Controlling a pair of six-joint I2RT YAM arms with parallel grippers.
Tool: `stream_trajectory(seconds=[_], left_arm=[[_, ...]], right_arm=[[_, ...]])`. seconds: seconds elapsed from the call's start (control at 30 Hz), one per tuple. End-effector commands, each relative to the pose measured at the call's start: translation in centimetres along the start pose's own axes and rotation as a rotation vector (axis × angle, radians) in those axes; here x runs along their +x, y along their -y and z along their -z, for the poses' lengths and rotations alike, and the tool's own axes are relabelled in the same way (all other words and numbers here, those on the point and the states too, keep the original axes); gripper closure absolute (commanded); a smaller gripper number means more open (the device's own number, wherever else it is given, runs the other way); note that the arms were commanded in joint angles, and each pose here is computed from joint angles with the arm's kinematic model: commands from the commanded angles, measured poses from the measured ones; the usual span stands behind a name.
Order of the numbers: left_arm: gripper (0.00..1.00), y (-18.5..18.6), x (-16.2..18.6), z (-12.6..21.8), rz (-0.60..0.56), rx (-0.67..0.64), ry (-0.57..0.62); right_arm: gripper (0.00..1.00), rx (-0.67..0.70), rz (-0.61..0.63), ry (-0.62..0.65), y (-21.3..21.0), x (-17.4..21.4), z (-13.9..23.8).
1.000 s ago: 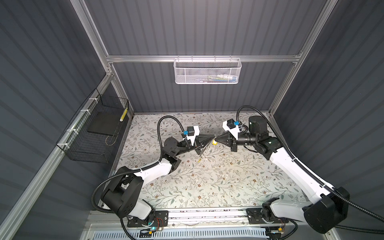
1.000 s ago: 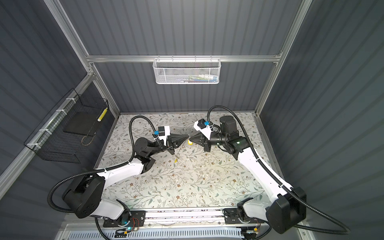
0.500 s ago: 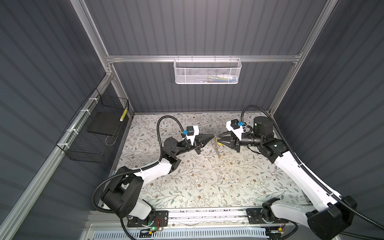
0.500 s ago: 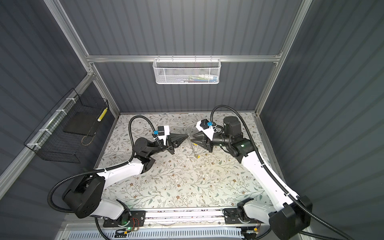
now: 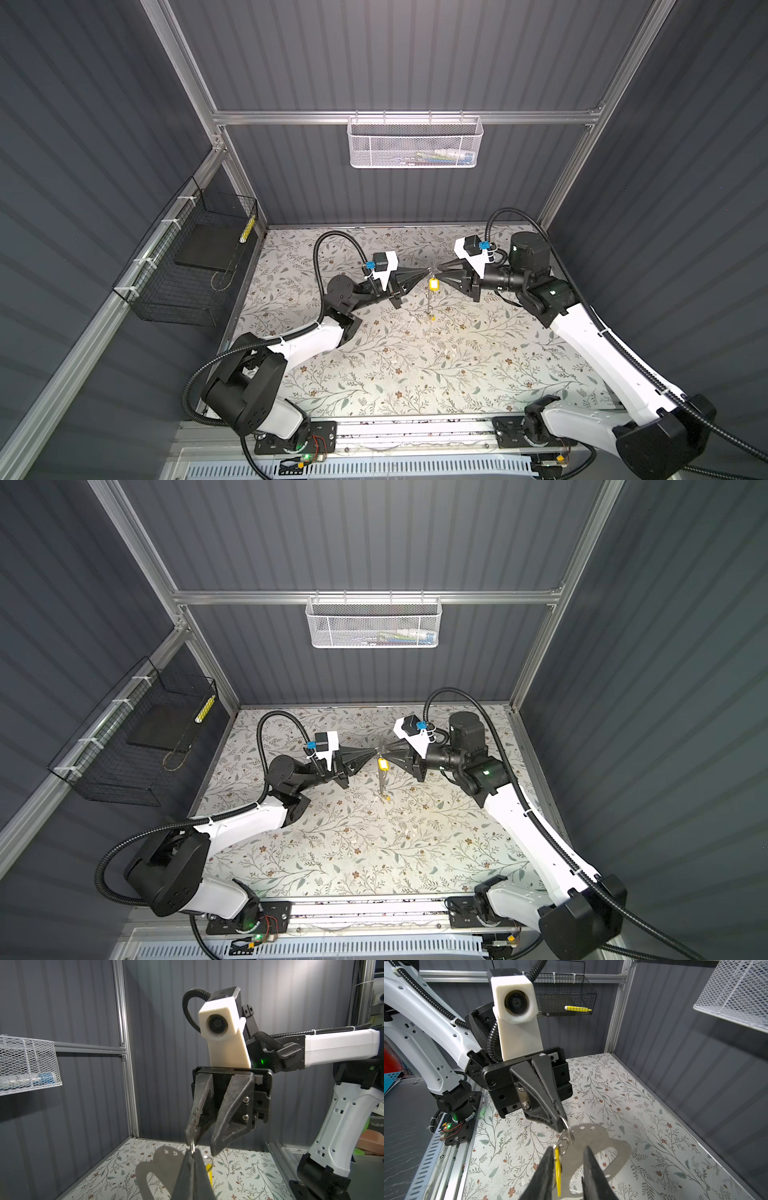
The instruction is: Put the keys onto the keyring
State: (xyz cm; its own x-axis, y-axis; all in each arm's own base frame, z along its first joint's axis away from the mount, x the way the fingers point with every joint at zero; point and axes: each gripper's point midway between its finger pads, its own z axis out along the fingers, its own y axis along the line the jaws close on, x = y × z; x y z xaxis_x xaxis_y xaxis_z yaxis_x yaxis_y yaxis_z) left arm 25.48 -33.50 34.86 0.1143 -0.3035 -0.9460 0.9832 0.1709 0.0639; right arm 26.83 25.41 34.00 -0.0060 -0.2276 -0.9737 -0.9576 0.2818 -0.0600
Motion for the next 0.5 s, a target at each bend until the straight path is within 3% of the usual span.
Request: stream_trajectory(seconds=[0.0, 0.47], left_arm=[[1.00, 0.57, -1.90, -0.25, -0.045, 0.031, 0.054], [1.00, 0.46, -1.55, -0.55, -0.032, 0.045, 0.050]], right_arm=[[0.77, 0.005, 0.005, 0.014, 0.37, -0.66, -0.01], [0.82, -0.023, -0.006, 0.014, 0.41, -0.63, -0.49]])
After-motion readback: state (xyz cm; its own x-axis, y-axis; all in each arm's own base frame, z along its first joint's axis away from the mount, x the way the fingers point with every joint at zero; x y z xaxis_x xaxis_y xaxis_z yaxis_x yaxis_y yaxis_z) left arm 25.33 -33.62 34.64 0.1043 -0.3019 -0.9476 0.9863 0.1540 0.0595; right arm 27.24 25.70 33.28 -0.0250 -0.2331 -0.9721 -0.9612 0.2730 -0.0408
